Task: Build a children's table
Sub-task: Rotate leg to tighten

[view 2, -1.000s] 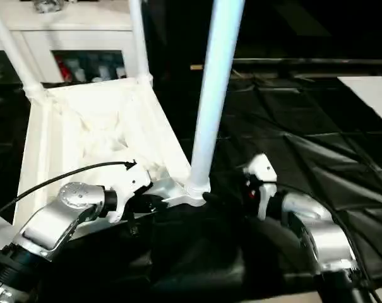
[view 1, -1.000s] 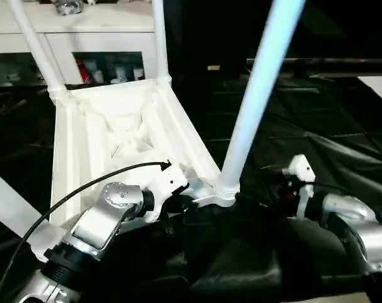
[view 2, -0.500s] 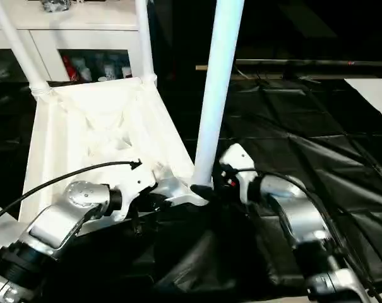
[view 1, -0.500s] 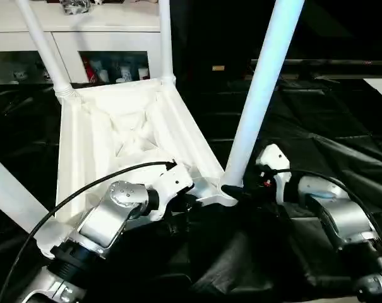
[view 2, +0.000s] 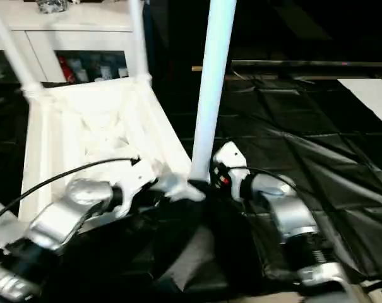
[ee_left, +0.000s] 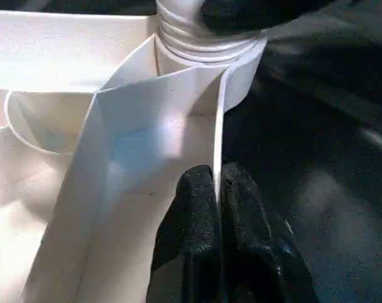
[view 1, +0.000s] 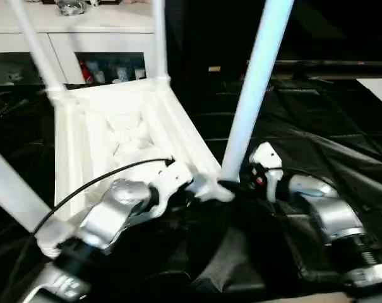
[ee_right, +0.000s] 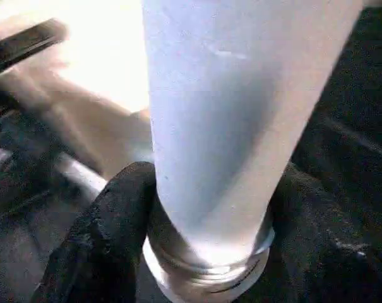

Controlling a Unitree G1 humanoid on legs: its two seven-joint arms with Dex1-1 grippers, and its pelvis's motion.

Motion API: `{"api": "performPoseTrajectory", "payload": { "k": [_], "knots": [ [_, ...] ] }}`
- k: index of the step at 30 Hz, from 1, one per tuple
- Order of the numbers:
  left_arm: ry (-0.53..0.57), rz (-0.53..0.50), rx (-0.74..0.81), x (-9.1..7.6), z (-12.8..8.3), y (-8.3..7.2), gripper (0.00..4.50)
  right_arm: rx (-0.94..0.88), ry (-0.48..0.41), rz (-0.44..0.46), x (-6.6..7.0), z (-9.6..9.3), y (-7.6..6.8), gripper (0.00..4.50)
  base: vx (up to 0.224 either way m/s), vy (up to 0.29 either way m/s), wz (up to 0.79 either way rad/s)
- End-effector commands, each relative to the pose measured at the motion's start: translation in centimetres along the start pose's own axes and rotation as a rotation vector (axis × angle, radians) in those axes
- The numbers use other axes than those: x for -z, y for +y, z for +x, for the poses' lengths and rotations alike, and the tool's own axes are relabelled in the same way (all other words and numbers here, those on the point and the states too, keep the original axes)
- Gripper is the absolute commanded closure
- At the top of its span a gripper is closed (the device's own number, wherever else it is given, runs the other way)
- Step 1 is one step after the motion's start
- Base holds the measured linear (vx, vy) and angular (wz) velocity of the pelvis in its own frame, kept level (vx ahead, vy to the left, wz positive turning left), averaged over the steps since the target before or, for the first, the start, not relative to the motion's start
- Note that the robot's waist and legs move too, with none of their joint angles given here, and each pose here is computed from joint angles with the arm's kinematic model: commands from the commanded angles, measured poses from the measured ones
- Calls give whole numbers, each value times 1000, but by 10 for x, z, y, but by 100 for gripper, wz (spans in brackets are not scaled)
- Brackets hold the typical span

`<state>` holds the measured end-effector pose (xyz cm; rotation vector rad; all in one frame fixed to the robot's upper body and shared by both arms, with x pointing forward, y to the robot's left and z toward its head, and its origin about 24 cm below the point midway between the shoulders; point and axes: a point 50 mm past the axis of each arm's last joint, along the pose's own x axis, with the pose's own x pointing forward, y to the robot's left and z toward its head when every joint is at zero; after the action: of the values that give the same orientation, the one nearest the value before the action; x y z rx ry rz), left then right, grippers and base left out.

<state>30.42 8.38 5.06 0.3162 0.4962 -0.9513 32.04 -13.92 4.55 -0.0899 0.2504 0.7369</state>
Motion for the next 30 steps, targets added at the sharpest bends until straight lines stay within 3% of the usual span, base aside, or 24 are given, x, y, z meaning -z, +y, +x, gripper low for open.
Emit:
{"api": "performPoseTrajectory", "payload": {
  "k": [1,4,5,6,7,9,10,11,13,14,16,20,24,30],
  "knots": [
    [-35,-82,-155,-9,8,8,450,154,68,98,21,6,5,199,0,0,0],
    [-50,-91,-177,-17,16,4,450,191,69,132,23,15,15,202,0,0,0],
    [-54,-73,-193,-25,24,0,450,149,74,82,19,26,29,202,0,0,0],
    [-54,-73,-193,-25,24,0,450,149,74,82,19,26,29,202,0,0,0],
    [-51,-54,-192,-27,27,-3,450,119,85,17,17,30,34,202,0,0,0],
    [-56,-28,-151,-29,32,-10,450,112,27,97,8,33,33,202,0,0,0],
    [-56,-28,-151,-29,32,-10,450,112,27,97,8,33,33,151,0,0,0],
    [-69,-11,-118,-29,32,-12,450,107,-18,158,3,30,27,146,0,0,0],
    [-85,-7,-75,-28,29,-13,450,51,-28,147,1,24,24,153,0,0,0],
    [-116,25,-24,-30,27,-16,450,14,-19,128,1,19,21,118,0,0,0],
    [-133,54,22,-30,24,-17,450,-27,-4,107,2,14,19,107,0,0,0],
    [-121,100,225,-17,5,-18,450,-276,74,-2,3,-18,9,106,0,0,0],
    [-92,126,280,-9,-11,-9,450,-398,131,-37,1,-35,1,106,0,0,0],
    [-57,130,329,1,-23,-4,450,-467,173,-60,0,-40,0,106,0,0,0]
  ]
}}
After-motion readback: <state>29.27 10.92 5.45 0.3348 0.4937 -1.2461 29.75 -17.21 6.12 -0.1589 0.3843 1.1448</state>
